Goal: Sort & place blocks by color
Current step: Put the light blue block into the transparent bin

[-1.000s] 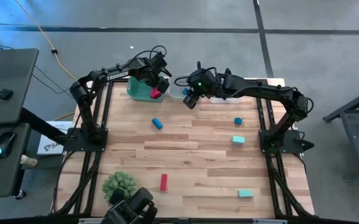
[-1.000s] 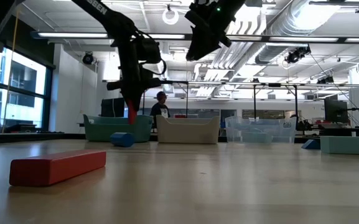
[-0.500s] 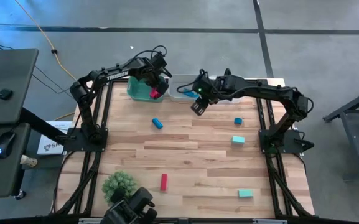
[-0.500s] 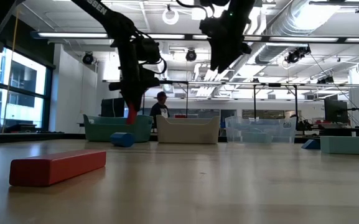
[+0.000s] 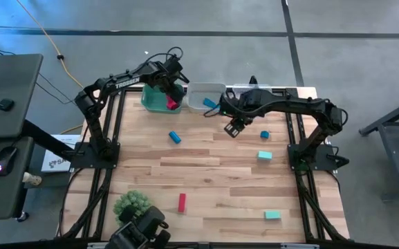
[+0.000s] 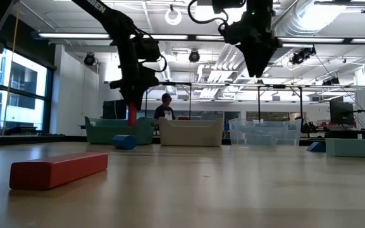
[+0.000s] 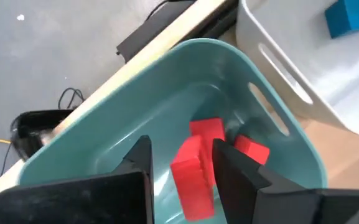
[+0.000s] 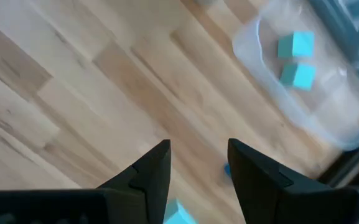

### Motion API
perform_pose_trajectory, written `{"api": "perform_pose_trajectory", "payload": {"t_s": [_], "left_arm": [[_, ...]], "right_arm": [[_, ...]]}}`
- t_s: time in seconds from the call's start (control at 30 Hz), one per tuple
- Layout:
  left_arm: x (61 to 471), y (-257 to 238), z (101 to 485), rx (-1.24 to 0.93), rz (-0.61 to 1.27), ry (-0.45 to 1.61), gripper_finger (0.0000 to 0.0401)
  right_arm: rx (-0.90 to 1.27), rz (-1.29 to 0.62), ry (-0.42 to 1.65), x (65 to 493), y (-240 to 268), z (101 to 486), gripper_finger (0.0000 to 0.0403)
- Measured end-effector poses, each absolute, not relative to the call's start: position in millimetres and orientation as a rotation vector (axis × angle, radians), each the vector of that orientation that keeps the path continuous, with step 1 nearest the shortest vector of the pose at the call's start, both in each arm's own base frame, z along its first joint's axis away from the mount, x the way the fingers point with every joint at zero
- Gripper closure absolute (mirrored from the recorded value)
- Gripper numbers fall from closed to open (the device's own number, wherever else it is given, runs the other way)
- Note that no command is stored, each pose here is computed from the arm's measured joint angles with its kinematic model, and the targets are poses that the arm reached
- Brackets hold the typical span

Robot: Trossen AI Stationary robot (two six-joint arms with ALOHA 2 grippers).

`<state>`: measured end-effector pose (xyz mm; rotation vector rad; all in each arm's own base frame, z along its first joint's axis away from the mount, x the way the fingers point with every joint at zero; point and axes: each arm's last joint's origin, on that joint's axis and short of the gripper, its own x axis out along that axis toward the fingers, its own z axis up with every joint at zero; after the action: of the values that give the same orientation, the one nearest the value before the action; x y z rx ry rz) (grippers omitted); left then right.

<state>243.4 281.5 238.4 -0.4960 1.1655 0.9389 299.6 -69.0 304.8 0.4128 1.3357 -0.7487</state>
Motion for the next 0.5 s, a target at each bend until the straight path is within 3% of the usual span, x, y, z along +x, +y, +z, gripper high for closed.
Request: {"api": "perform_pose_trajectory", "payload": {"t_s": [0.5], "left_arm": [[226, 273, 278, -0.459, 0.946, 1.056, 0.0318]], "right_arm": [[0.341, -0.688, 1.491, 292, -17, 302, 0.0255]]}}
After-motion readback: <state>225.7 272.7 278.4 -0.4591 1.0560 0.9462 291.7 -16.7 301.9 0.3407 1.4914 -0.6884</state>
